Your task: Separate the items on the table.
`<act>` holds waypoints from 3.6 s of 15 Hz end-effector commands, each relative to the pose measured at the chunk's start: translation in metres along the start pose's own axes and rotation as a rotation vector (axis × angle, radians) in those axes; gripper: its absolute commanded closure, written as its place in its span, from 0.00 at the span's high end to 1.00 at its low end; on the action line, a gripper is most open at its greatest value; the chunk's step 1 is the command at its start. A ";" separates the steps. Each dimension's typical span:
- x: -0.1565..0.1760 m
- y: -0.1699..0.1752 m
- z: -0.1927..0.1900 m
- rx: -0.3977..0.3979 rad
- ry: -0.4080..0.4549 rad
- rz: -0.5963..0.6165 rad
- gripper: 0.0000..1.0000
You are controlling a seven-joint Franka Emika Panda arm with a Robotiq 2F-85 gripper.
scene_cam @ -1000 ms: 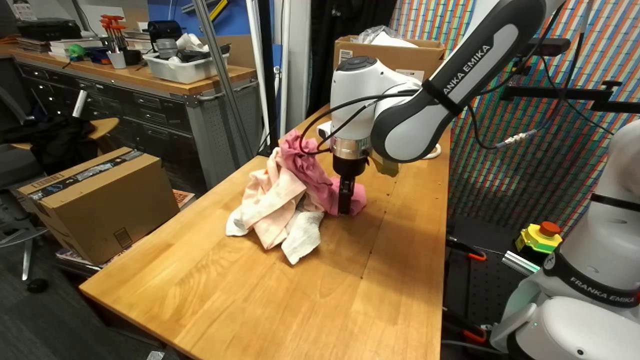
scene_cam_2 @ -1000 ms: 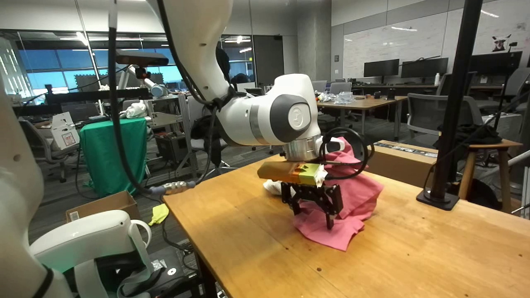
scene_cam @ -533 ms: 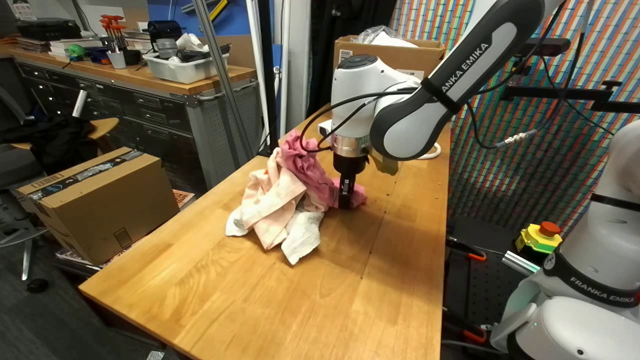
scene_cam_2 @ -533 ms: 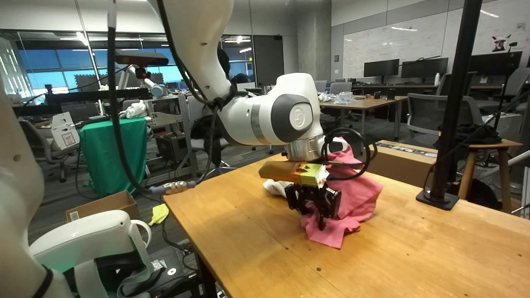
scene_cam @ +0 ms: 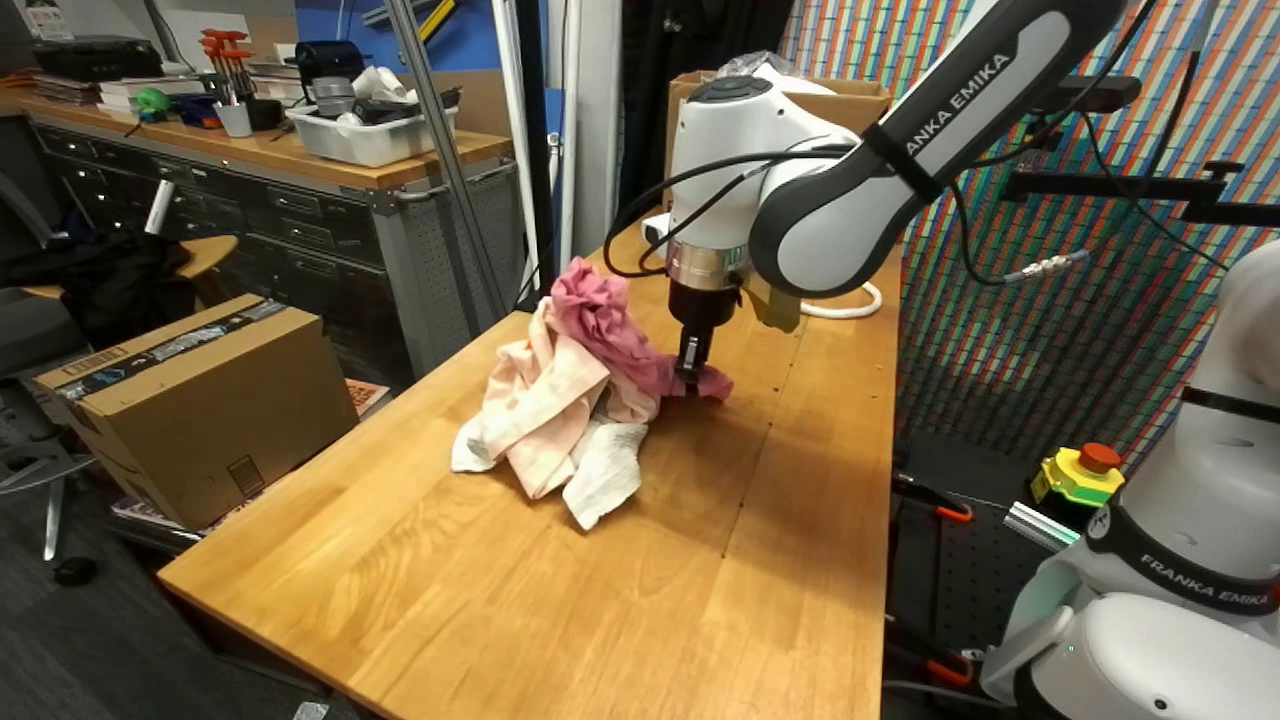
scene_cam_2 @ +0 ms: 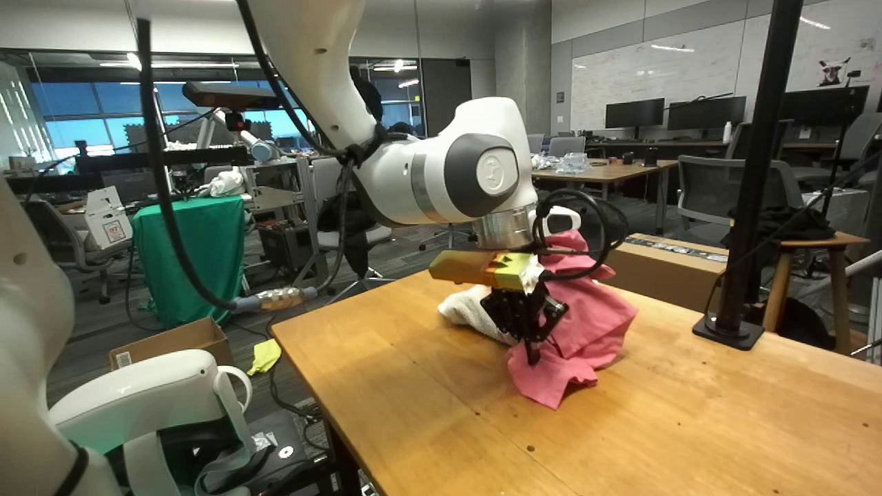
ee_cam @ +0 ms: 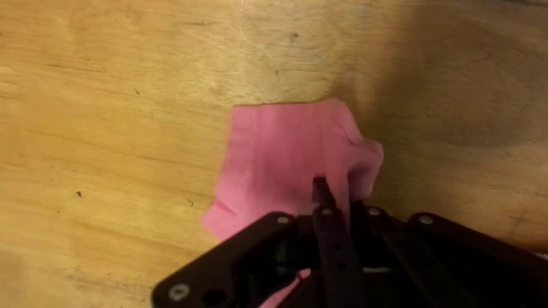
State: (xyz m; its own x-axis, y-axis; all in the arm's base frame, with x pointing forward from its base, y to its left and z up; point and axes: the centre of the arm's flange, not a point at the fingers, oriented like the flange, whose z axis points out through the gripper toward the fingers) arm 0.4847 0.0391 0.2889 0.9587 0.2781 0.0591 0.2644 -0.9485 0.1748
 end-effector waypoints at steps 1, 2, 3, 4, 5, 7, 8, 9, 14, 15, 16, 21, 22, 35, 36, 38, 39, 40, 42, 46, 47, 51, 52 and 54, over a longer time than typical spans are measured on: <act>-0.013 0.006 -0.060 -0.056 0.074 0.085 0.03; -0.013 0.007 -0.077 -0.073 0.096 0.104 0.03; -0.013 0.007 -0.092 -0.094 0.118 0.124 0.03; -0.014 0.008 -0.104 -0.113 0.137 0.140 0.03; -0.014 0.007 -0.120 -0.133 0.157 0.157 0.03; -0.015 0.005 -0.147 -0.172 0.200 0.193 0.03; -0.015 0.004 -0.161 -0.188 0.223 0.214 0.03; -0.015 0.004 -0.175 -0.198 0.246 0.232 0.03; -0.015 0.003 -0.245 -0.243 0.328 0.314 0.04; -0.015 0.005 -0.260 -0.245 0.329 0.324 0.04; -0.016 0.006 -0.273 -0.244 0.329 0.336 0.04; -0.016 0.028 -0.328 -0.184 0.270 0.413 0.04; -0.015 0.033 -0.337 -0.173 0.258 0.431 0.04; -0.022 0.125 -0.386 -0.051 0.111 0.561 0.04; -0.017 0.136 -0.387 -0.042 0.107 0.571 0.04; -0.002 0.162 -0.389 -0.030 0.119 0.594 0.04; 0.007 0.178 -0.391 -0.025 0.130 0.607 0.04; 0.016 0.191 -0.393 -0.022 0.141 0.621 0.04; 0.035 0.221 -0.395 -0.007 0.148 0.659 0.04; 0.068 0.273 -0.393 0.053 0.158 0.713 0.04; 0.074 0.282 -0.391 0.058 0.169 0.727 0.04; 0.095 0.316 -0.379 0.074 0.195 0.791 0.04; 0.099 0.324 -0.375 0.085 0.192 0.804 0.04; 0.104 0.336 -0.366 0.110 0.188 0.833 0.03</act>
State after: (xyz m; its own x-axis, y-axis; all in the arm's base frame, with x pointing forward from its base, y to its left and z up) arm 0.6005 -0.1731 0.6911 0.8317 -0.4675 0.2994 -0.4758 -0.8782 -0.0492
